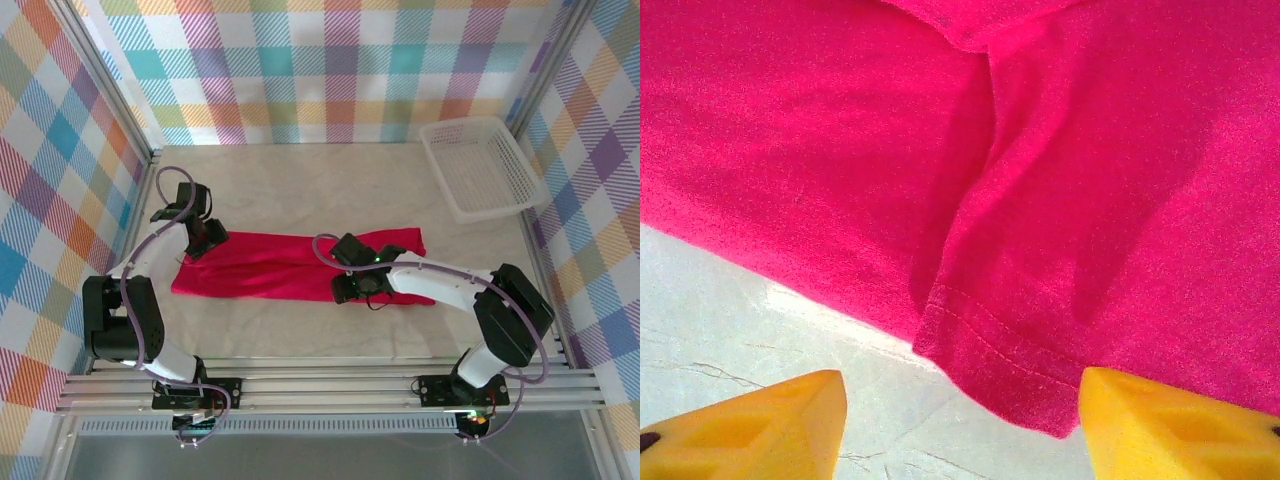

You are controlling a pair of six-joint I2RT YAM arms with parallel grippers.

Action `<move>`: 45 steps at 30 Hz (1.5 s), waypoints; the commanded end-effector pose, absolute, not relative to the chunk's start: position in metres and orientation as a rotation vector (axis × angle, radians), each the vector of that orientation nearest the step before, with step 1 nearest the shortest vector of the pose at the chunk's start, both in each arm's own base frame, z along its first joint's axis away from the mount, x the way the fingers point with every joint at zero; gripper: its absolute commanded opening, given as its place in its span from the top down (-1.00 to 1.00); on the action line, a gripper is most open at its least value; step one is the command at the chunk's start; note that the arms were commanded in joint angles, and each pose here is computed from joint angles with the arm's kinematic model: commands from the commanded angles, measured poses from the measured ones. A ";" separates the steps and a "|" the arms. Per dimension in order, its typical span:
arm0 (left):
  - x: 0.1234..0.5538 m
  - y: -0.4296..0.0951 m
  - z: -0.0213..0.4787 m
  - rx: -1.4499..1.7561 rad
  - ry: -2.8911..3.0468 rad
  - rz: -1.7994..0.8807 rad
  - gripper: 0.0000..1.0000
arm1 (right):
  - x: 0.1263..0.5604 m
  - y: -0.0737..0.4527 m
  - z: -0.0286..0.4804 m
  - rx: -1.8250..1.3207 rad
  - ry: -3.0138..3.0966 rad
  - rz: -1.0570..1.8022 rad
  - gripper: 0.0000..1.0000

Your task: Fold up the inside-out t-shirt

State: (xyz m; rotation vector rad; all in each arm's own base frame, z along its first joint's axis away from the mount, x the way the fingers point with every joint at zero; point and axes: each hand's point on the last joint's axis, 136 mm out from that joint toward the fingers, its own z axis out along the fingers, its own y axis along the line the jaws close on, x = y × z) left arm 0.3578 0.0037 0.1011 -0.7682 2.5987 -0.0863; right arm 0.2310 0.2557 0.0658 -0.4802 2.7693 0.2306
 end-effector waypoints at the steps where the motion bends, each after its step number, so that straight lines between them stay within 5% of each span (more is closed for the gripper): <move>1: 0.355 0.008 0.111 -0.770 2.602 -0.066 -0.14 | 0.243 0.255 0.092 -0.439 2.707 0.199 -0.40; 10: 0.356 0.038 0.088 -1.068 2.549 -0.366 -0.15 | 0.290 0.234 0.122 -0.255 2.647 0.298 -0.49; 17: 0.348 0.066 0.067 -1.287 2.523 -0.428 -0.35 | 0.318 0.264 0.126 -0.282 2.636 0.416 -0.51; 30: 0.328 0.073 0.050 -1.437 2.485 -0.430 -0.15 | 0.335 0.255 0.113 -0.276 2.654 0.420 -0.52; 33: 0.329 0.073 0.045 -1.451 2.478 -0.431 0.03 | 0.337 0.251 0.111 -0.247 2.662 0.435 -0.52; 38: 0.345 0.077 0.045 -1.465 2.434 -0.460 0.94 | 0.339 0.250 0.097 -0.226 2.691 0.426 -0.53; 45: 0.401 0.074 0.095 -1.303 2.397 -0.438 1.00 | 0.345 0.226 0.042 -0.076 2.818 0.340 -0.53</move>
